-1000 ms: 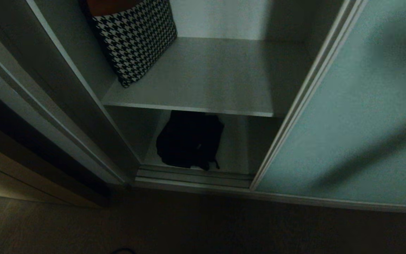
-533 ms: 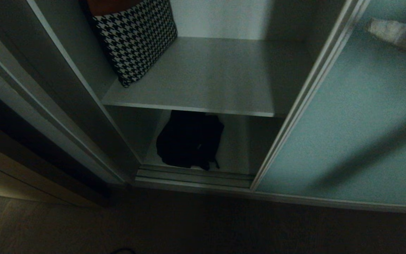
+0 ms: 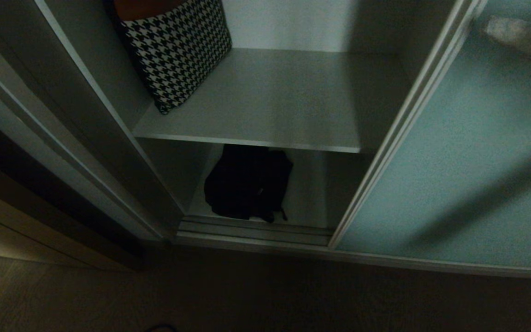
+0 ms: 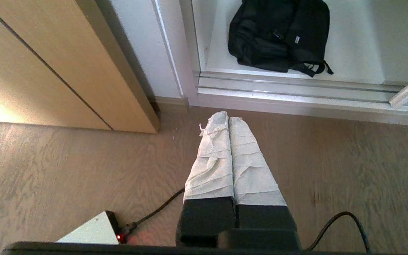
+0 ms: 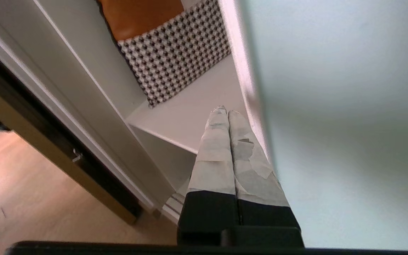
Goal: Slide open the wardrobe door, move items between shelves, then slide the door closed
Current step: Close the door
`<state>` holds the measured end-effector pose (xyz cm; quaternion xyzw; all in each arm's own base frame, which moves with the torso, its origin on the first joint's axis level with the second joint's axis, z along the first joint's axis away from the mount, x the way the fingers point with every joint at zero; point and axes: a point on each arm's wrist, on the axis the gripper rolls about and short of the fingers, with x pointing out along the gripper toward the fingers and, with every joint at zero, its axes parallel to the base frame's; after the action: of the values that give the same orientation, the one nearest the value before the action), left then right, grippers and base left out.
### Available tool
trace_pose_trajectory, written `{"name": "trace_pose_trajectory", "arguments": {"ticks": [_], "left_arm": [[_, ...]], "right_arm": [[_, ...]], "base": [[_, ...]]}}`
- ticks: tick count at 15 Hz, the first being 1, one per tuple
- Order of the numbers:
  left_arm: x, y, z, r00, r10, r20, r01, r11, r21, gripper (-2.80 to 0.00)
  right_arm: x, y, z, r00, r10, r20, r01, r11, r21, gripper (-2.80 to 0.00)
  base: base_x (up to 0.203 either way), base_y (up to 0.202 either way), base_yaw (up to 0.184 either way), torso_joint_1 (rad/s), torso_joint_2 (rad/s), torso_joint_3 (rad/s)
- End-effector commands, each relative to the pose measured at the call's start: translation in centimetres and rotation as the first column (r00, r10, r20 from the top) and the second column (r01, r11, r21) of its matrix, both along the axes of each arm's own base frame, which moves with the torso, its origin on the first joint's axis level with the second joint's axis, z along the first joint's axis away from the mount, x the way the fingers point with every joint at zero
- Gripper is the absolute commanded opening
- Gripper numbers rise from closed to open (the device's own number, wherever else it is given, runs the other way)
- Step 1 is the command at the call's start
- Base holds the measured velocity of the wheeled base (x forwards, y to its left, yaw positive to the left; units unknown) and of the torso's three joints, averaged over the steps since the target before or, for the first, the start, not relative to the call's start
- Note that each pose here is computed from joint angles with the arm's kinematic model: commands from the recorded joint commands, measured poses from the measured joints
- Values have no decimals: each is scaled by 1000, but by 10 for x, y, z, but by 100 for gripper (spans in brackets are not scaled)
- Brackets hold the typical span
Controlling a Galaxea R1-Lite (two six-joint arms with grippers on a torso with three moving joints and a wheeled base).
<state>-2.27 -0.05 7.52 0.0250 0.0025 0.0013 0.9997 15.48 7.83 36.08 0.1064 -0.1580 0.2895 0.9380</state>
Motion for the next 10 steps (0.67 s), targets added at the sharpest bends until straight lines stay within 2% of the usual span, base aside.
{"name": "trace_pose_trajectory", "arguments": {"ticks": [1,10], "left_arm": [[0,0,0,1000,0,-1,0,1000,1,-280],[0,0,0,1000,0,-1,0,1000,1,-280]], "right_arm": [[-7,-6,5,1000,-12,24,12,1000,15,-280],[26,-4,-10,994,-99,-53,98,995,-9,-280]], "base": [[0,0,0,0,0,0],[0,0,0,0,0,0]]}}
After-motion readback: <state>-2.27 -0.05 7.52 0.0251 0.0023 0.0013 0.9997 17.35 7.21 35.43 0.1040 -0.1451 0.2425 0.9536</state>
